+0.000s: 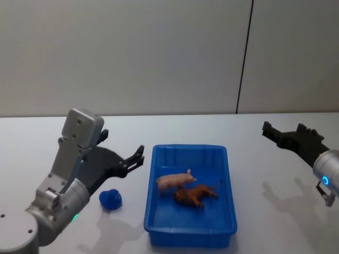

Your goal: Pick up the two dolls from the table and place them into the box.

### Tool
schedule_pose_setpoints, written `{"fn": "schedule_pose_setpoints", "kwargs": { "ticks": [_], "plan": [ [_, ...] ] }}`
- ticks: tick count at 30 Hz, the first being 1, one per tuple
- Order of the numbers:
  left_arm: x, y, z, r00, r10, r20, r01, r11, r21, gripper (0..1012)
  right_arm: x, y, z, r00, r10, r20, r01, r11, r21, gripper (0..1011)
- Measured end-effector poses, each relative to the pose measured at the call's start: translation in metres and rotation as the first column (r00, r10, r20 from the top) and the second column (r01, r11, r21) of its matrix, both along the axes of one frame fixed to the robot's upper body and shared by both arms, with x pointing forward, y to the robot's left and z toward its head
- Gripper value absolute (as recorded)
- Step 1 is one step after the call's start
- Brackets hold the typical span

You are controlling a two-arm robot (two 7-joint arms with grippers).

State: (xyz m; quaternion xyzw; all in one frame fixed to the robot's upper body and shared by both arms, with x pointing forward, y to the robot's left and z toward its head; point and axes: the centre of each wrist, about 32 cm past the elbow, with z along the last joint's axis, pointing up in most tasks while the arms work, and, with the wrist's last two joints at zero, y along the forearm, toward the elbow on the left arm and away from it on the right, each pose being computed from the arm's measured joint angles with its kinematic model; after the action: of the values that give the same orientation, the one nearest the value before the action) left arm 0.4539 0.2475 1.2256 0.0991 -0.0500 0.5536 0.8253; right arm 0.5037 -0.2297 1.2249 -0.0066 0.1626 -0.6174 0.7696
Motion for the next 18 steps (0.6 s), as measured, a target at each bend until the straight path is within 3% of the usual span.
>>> {"fn": "schedule_pose_setpoints", "kwargs": {
  "ticks": [7,12,18],
  "plan": [
    [-0.0084,0.0118,0.0034,0.9953,-0.005,-0.096,0.006,1.0000,0.007,1001,0.000,0.000,0.000,1.000,-0.004,0.002,0.004,1.000,-0.002,1001],
    [-0.0112,0.0201,0.0038,0.9836,-0.018,-0.179,0.021,0.9997,0.013,1001,0.000,-0.001,0.000,1.000,-0.006,0.003,0.006,1.000,-0.002,1001],
    [-0.0117,0.0284,0.0008,0.9691,-0.019,-0.246,0.025,0.9994,0.023,1001,0.000,-0.001,0.000,1.000,-0.007,0.003,0.007,1.000,-0.003,1001]
  ]
}}
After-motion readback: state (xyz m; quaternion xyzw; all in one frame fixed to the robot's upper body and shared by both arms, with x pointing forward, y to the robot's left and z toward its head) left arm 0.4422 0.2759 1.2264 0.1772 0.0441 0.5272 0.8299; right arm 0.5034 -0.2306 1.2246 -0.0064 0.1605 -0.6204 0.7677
